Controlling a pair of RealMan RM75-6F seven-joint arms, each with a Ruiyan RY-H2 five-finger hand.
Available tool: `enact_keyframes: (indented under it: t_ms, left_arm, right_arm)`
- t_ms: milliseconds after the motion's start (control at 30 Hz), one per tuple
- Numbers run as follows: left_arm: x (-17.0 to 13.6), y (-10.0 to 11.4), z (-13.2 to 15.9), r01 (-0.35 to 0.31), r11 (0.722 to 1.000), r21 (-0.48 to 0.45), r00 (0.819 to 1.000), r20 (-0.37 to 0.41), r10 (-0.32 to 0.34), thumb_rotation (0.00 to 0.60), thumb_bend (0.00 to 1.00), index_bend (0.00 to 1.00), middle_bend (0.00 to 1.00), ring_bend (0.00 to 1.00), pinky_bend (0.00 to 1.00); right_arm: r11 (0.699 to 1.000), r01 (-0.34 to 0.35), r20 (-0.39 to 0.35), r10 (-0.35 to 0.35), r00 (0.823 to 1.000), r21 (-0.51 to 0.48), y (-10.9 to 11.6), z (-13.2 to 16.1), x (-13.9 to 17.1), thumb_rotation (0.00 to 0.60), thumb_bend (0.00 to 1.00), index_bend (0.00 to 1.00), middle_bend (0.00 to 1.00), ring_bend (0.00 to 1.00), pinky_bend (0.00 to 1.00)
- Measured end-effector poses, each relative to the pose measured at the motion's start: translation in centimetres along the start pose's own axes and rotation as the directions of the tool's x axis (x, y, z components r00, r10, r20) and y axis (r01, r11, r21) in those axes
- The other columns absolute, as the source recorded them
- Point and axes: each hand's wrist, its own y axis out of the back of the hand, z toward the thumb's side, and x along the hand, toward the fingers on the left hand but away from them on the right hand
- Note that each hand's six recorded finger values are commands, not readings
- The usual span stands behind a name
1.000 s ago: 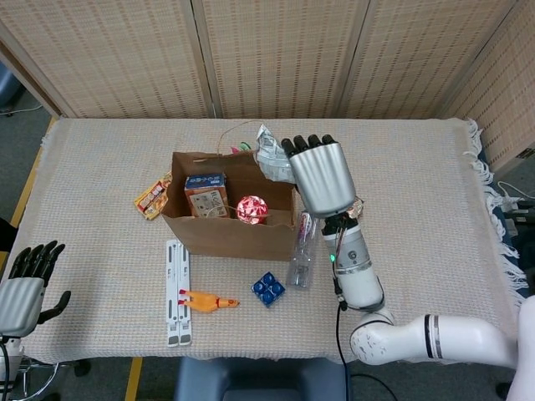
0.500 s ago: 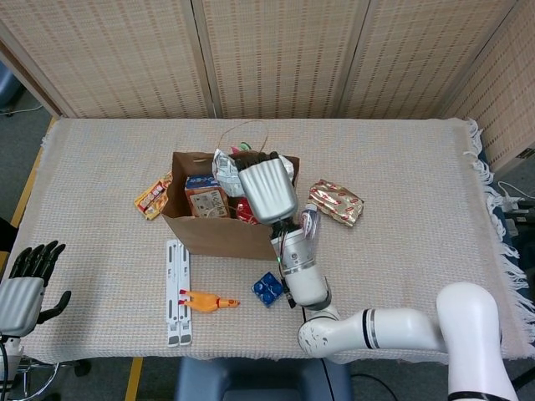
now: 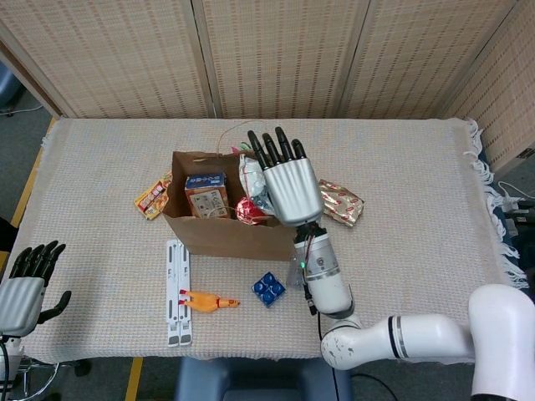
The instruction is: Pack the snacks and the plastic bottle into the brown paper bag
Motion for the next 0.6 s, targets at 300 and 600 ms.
enact_keyframes:
  t_ms: [300, 600]
  left_arm:
    - [0.0, 0.0, 0.2, -0.006, 1.000, 0.016, 1.000, -0.004, 0.006, 0.600, 0.35, 0.02, 0.00, 0.00, 0.00]
    - [0.1, -0.1, 0.3, -0.010, 1.000, 0.019, 1.000, -0.008, 0.010, 0.600, 0.35, 0.02, 0.00, 0.00, 0.00]
  right_arm:
    - [0.997, -0.077, 0.116, 0.079, 0.990, -0.021, -1.4, -8.7, 3.2, 0.600, 0.07, 0.00, 0.15, 0.07, 0.26]
    - [0.967, -0.255, 0.230, 0.247, 0.941, 0.007, -5.9, -14.7, 6.8, 0.600, 0.07, 0.00, 0.15, 0.07, 0.22]
